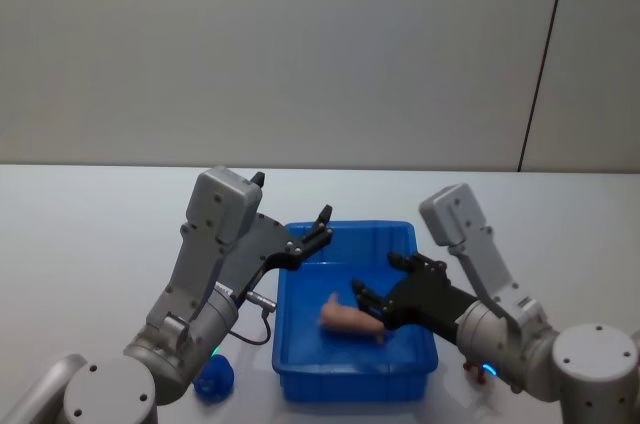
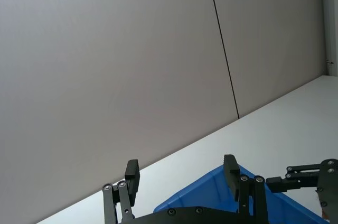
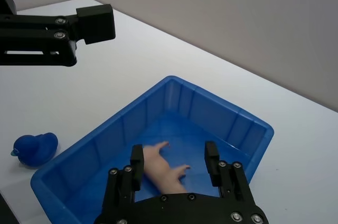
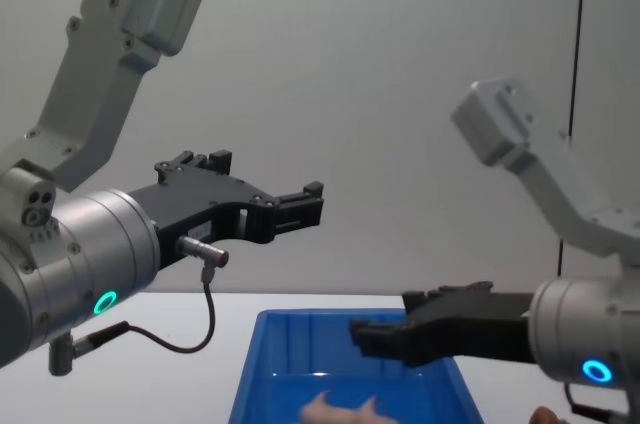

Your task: Pick up the two dolls from the table and place them into the box.

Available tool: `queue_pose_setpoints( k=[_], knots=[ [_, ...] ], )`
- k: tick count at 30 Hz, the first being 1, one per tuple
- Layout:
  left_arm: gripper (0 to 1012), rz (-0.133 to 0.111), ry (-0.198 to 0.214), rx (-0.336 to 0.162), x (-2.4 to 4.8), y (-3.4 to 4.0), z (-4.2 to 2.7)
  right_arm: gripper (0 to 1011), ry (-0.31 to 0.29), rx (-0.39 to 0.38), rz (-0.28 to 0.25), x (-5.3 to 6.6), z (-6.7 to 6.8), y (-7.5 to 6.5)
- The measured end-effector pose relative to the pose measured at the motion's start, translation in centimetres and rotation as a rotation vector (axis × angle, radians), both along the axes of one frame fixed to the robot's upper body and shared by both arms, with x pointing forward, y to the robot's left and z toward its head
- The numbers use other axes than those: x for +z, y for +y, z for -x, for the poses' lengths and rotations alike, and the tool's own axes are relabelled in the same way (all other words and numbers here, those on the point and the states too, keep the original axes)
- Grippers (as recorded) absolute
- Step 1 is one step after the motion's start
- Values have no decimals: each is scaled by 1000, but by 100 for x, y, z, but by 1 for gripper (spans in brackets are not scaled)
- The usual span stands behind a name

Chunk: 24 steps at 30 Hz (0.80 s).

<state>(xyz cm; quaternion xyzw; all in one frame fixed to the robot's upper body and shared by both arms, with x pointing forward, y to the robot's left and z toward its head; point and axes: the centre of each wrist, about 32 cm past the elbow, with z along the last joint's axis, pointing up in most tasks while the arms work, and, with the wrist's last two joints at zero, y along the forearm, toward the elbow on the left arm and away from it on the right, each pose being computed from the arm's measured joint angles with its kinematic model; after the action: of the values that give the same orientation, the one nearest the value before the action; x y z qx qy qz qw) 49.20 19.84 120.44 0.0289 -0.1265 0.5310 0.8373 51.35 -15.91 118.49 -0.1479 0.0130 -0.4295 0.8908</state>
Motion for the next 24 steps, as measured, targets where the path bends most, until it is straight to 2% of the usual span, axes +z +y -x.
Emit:
queue_pose_setpoints(
  k=[1,3,7,13,24],
  knots=[
    [1001,0,0,0,0,0,0,683,4,2,4,-9,-14,24],
    [1001,0,0,0,0,0,0,716,7,3,6,-14,-24,41],
    [1001,0,0,0,0,0,0,868,7,-1,8,-20,-34,67],
    [1001,0,0,0,0,0,0,1001,3,-29,-13,-23,7,36],
    [1001,0,0,0,0,0,0,1001,0,-113,-48,-75,233,-178]
  ],
)
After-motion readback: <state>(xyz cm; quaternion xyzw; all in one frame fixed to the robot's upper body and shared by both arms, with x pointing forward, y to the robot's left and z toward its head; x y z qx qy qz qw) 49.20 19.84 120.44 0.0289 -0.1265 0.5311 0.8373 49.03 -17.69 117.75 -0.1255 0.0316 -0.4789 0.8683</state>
